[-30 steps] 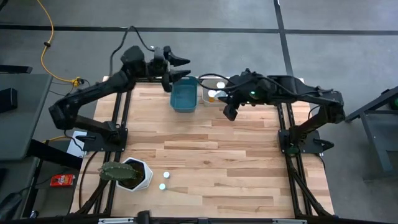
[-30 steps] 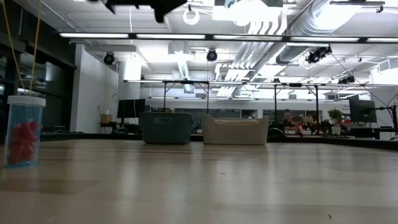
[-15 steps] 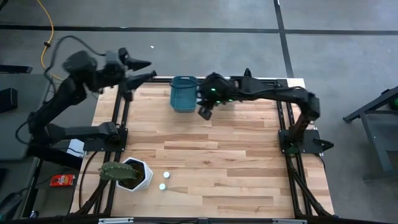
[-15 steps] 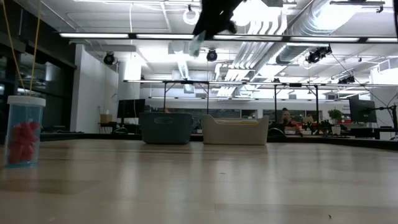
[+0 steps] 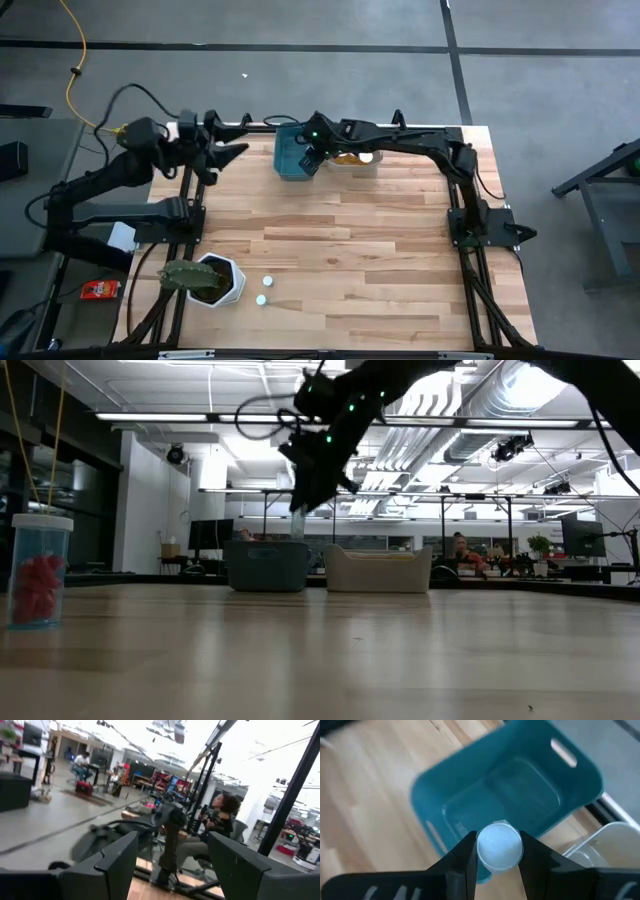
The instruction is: Pick and place medicine bottles into bin by pill shape (circle, oval)
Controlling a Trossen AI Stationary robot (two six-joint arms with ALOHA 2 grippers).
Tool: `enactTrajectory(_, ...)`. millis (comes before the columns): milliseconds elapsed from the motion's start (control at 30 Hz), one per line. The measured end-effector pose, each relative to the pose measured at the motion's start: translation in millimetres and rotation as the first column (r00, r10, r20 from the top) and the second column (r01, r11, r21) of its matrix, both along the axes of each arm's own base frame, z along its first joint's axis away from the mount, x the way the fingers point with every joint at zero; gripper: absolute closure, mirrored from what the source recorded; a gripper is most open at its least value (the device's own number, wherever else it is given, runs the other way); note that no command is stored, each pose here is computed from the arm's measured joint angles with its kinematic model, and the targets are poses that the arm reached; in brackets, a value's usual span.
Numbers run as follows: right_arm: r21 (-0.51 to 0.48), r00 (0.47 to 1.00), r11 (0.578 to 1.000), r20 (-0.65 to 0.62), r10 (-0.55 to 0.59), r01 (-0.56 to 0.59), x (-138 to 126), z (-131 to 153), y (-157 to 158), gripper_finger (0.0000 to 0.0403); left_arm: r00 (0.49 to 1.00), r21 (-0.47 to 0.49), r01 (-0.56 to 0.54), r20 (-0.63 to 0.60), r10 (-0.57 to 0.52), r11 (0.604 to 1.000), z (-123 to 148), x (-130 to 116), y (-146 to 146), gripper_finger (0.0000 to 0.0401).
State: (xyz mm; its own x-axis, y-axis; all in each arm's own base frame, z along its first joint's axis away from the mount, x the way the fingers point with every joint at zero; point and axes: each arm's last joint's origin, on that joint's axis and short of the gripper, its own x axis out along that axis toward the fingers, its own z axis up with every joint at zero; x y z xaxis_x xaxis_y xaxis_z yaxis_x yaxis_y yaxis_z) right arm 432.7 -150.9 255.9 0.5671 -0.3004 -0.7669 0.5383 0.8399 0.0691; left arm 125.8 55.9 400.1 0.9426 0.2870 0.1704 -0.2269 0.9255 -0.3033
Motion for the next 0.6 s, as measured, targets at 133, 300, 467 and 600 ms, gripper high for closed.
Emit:
enactTrajectory(133,0.019,0.999,1.000,-0.040,-0.012,0.012,5,-21,-6,0.0310,1.000,-0.022,0.021,-0.013,-0.021,1.000,-9,13,-1,0.0174)
enactTrajectory(300,0.047,0.998,0.998,-0.035,-0.042,0.044,12,-36,-7,0.0310,0.998,-0.020,0.063,-0.002,-0.063,0.998,-11,28,-4,0.0174)
enactTrajectory(467,0.070,0.997,0.995,-0.035,-0.071,0.073,16,-46,-9,0.0310,0.996,-0.027,0.085,-0.017,-0.085,0.996,-15,44,-6,0.0174)
enactTrajectory(600,0.072,0.996,0.995,-0.047,-0.070,0.074,15,-48,-8,0.0299,0.995,-0.030,0.100,-0.017,-0.100,0.995,-18,53,-7,0.0174)
